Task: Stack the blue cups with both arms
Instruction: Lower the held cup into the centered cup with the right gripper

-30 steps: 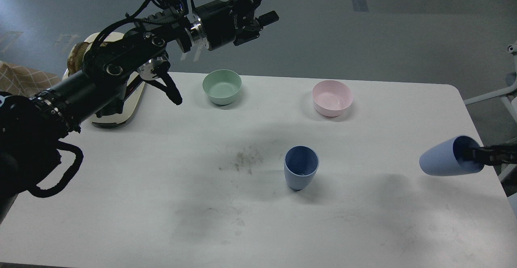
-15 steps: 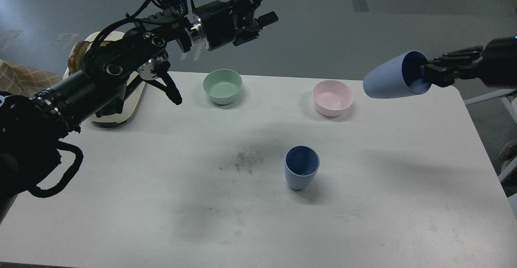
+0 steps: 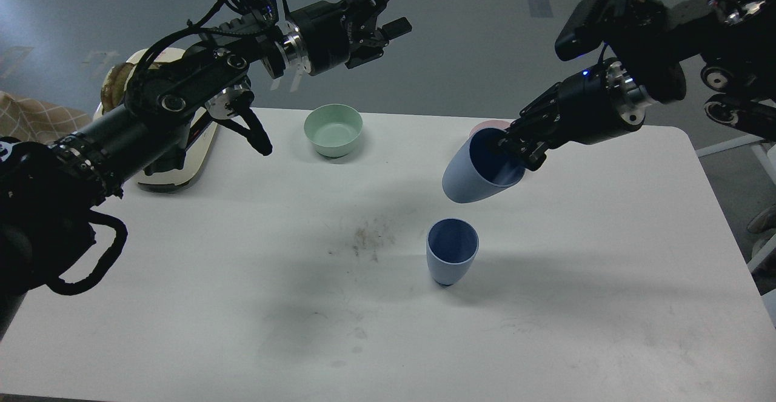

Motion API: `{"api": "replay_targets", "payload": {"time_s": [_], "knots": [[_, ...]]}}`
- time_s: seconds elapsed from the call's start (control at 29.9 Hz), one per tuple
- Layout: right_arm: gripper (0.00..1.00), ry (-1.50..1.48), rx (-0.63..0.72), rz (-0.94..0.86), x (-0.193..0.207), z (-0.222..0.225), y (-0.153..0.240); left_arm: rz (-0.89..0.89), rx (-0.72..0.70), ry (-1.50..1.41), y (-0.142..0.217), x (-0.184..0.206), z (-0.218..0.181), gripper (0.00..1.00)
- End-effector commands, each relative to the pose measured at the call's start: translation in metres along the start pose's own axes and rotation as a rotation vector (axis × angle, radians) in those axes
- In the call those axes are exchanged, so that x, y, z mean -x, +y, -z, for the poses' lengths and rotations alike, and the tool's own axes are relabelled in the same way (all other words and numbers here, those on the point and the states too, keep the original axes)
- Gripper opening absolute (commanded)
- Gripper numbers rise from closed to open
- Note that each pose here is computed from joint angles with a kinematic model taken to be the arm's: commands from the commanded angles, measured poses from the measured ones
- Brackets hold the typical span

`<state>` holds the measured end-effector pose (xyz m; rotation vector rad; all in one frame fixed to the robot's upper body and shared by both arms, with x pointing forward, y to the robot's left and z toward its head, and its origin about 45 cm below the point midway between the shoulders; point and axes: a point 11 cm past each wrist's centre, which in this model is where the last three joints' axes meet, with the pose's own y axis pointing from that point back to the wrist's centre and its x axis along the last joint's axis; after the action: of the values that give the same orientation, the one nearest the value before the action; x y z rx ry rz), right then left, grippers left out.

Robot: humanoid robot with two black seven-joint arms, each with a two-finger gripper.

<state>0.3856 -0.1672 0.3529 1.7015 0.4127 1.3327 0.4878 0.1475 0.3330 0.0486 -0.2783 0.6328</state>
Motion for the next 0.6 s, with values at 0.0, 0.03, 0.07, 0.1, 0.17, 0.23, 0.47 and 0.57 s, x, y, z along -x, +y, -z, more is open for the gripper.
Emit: {"api": "replay_targets", "payload": {"time_s": [0.0,0.03,0.07,0.1,0.17,0.23,0.47,0.57], "knots": [[0.0,0.036,-0.031,0.048,-0.002,0.014,-0.011,-0.002,-0.002,0.0,0.001,-0.001,0.001,0.96],[0.0,0.038,-0.033,0.055,-0.001,0.015,-0.012,-0.002,-0.002,0.0,0.001,-0.001,0.001,0.96],[0.0,0.042,-0.037,0.07,0.001,0.016,-0.015,-0.005,-0.003,-0.001,0.002,-0.002,0.001,0.96],[0.0,0.044,-0.037,0.08,0.003,0.017,-0.016,-0.004,-0.004,-0.002,0.002,-0.002,0.001,0.96],[0.0,0.045,-0.036,0.089,0.005,0.017,-0.017,-0.006,-0.003,-0.002,0.003,-0.003,0.001,0.96],[0.0,0.043,-0.039,0.101,0.008,0.017,-0.018,-0.005,-0.005,-0.003,0.003,-0.002,0.001,0.96],[0.0,0.073,-0.069,0.127,0.005,0.029,-0.032,-0.008,-0.005,-0.004,0.004,-0.004,0.001,0.96],[0.0,0.077,-0.075,0.134,0.005,0.03,-0.037,-0.012,-0.007,-0.004,0.006,-0.005,0.001,0.96]]}}
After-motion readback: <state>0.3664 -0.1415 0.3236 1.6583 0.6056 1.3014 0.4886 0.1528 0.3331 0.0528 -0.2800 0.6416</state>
